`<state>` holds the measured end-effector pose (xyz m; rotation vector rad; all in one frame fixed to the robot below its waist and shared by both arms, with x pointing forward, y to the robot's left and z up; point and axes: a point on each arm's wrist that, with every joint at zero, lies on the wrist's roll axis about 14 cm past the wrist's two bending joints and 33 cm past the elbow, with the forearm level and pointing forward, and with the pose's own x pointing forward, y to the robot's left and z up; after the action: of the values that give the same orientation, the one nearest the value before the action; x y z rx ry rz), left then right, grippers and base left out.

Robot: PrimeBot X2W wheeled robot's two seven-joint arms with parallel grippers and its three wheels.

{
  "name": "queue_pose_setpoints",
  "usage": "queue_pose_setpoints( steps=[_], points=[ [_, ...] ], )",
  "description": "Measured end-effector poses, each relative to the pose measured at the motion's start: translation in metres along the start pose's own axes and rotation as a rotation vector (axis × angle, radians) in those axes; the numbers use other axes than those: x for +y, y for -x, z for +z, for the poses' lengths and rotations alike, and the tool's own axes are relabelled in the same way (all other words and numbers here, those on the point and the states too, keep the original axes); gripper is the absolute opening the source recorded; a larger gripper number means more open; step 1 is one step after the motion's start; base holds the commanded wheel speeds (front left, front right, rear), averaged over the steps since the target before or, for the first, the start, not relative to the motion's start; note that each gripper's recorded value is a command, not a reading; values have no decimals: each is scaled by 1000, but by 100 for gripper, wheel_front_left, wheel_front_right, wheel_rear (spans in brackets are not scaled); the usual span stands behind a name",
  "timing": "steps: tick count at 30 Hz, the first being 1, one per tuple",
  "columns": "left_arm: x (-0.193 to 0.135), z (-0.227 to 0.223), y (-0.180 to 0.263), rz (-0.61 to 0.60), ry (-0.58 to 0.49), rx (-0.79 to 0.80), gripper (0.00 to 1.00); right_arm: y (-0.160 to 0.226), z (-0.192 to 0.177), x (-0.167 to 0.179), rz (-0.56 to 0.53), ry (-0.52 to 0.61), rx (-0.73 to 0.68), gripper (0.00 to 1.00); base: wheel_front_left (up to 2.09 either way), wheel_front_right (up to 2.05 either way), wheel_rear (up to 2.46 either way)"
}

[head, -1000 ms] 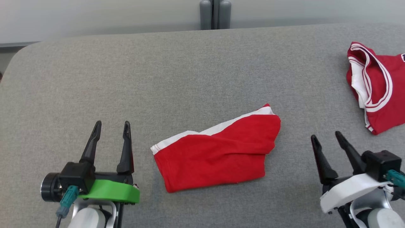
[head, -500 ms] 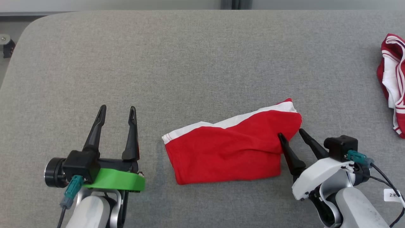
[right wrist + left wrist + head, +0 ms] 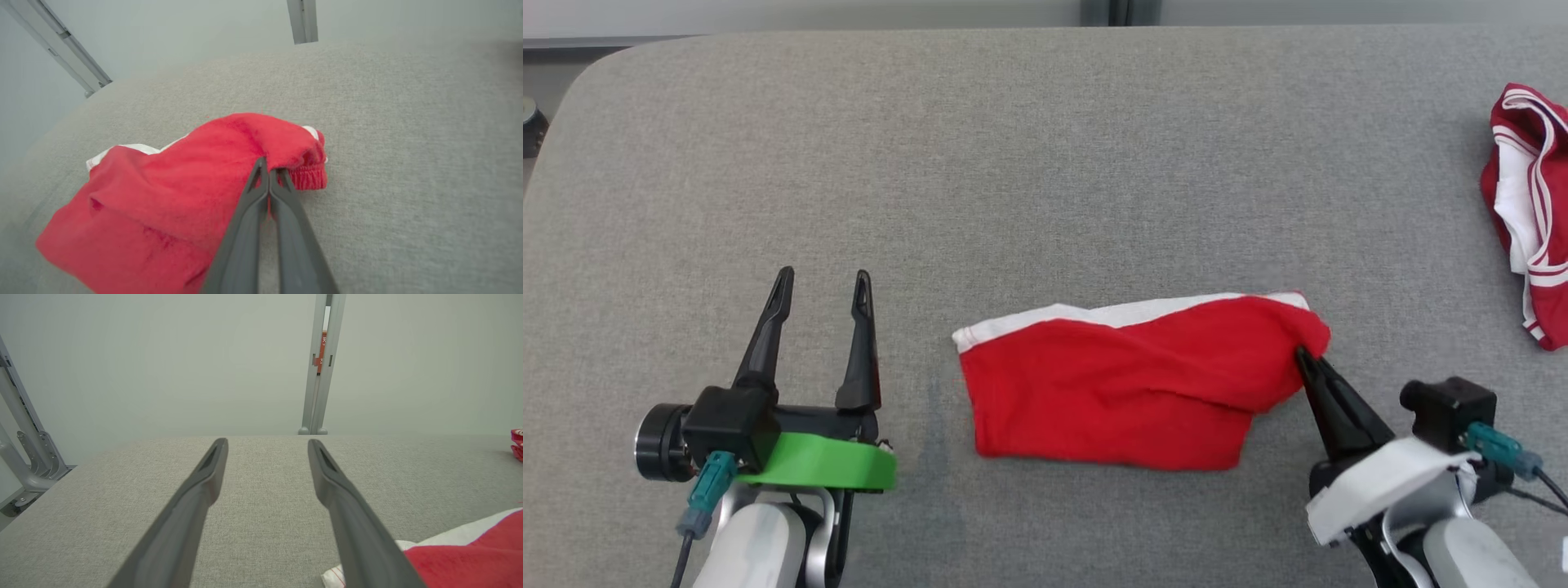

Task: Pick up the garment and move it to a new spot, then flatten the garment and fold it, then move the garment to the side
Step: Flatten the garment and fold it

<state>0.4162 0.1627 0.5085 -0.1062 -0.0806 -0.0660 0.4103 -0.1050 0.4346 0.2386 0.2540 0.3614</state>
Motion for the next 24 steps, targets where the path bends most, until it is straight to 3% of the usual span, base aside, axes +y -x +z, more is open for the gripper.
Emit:
queue_pose_setpoints(
  steps=[8,13,14,15,16,24],
  points=[
    [-8,-6,-3,-20,14,13,100,52,-75,-14,-98,-56,239,0,0,0,0],
    [-9,-9,-2,-23,15,22,100,52,-78,-16,-113,-65,218,0,0,0,0],
    [-9,-10,-1,-22,17,25,100,50,-75,-16,-115,-64,201,37,0,0,0],
    [-10,-11,0,-21,18,29,100,48,-69,-16,-115,-61,176,96,0,0,0],
    [-10,-12,1,-20,18,31,100,46,-61,-16,-114,-50,137,100,0,0,0],
    [-5,-19,13,6,13,59,100,45,25,-24,-123,82,-169,100,0,0,0]
  ],
)
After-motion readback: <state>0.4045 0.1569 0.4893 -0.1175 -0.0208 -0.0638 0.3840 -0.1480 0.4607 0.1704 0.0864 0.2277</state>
